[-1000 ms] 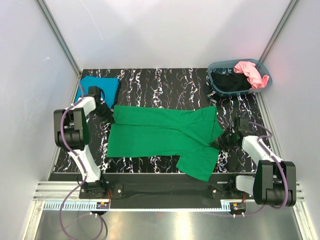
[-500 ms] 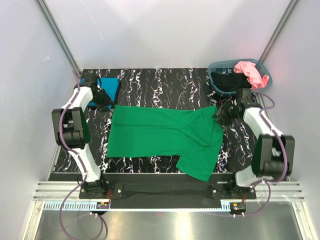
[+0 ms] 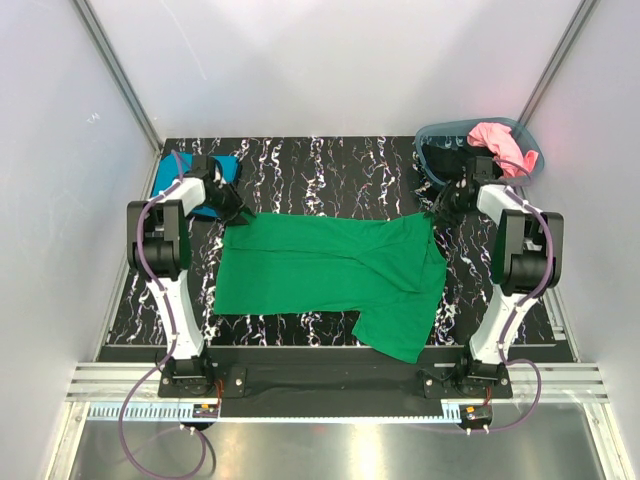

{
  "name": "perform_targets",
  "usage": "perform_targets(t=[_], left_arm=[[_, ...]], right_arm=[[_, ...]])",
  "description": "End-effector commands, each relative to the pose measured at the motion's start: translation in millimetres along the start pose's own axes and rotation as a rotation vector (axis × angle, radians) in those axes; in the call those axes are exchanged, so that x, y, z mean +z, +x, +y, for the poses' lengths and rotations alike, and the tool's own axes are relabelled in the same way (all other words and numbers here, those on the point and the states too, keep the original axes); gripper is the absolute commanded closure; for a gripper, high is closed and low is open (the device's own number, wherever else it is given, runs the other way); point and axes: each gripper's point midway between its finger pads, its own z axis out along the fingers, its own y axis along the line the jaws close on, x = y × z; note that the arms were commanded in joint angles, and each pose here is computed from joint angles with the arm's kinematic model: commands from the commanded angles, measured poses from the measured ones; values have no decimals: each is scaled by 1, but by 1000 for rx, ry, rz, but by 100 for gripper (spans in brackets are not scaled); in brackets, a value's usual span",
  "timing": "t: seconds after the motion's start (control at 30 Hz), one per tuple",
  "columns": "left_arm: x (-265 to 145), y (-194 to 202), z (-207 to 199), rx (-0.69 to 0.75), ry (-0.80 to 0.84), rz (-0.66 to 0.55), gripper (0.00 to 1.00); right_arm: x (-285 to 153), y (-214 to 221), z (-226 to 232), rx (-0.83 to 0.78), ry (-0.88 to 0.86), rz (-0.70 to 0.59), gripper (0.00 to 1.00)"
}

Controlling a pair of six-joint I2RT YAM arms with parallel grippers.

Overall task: Fold and stack the t-shirts
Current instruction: Fold the tshirt

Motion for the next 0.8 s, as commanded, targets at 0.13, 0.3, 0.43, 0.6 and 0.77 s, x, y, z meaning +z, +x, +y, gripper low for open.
perform_targets(t=[0.13, 0.3, 0.43, 0.6, 0.77], left_arm=[[6, -15, -9, 21, 50, -29, 60], [10, -17, -7, 17, 36, -25, 60], [9, -19, -1, 32, -1, -29, 60], [6, -22, 14, 31, -86, -52, 60], [7, -20, 28, 30, -154, -46, 60]], right_arm=[[13, -21, 5, -68, -27, -40, 55], [17, -22, 1, -76, -14, -45, 57], [15, -33, -3, -66, 27, -94, 88], [3, -51, 2, -54, 20, -202, 100], [5, -56, -7, -5, 56, -228, 100]])
